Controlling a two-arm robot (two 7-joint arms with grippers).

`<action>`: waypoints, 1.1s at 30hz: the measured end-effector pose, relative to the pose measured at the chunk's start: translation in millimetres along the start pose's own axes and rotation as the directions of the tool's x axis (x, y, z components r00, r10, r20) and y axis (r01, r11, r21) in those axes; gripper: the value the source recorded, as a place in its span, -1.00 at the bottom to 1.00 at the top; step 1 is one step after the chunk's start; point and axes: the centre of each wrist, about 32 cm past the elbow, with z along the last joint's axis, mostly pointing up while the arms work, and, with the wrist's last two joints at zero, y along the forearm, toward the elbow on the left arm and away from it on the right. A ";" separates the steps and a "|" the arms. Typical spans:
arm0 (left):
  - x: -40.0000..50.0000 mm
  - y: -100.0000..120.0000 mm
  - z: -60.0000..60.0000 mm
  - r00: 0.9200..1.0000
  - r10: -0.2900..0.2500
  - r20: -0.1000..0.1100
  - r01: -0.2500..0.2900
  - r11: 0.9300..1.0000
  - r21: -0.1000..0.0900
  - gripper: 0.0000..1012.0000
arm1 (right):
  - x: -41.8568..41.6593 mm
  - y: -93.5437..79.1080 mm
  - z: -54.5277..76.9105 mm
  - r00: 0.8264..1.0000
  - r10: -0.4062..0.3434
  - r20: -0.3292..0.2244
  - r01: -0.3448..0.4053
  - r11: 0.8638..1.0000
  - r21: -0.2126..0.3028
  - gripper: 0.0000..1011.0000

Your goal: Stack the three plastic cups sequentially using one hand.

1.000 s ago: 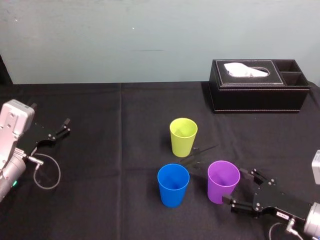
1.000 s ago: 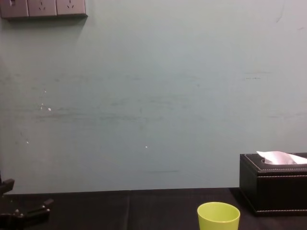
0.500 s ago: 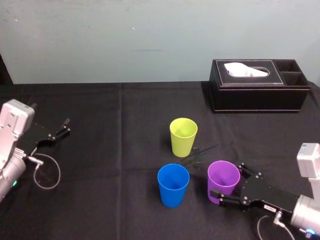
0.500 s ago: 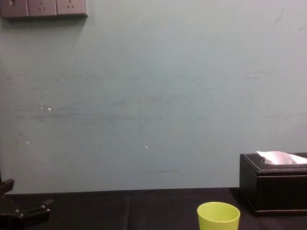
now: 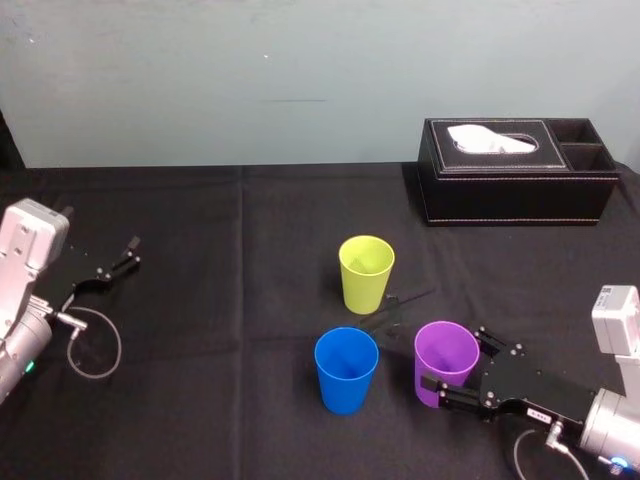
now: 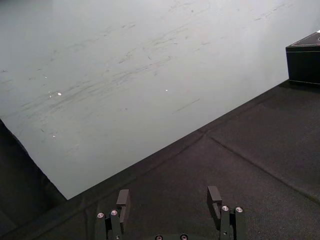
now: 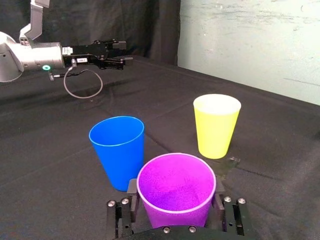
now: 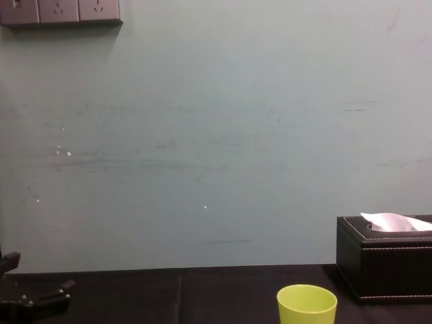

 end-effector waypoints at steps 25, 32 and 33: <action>0.0 0.0 0.0 1.000 0.000 0.000 0.000 1.000 0.000 1.00 | 0.1 -1.0 0.4 1.000 -0.001 -0.001 0.001 1.000 0.002 0.46; 0.0 0.0 0.0 1.000 0.000 0.000 0.000 1.000 0.000 1.00 | 0.1 -1.0 0.4 1.000 -0.001 -0.001 0.001 1.000 0.002 0.46; 0.0 0.0 0.0 1.000 0.000 0.000 0.000 1.000 0.000 1.00 | 0.1 -1.0 0.4 1.000 -0.001 -0.001 0.001 1.000 0.002 0.46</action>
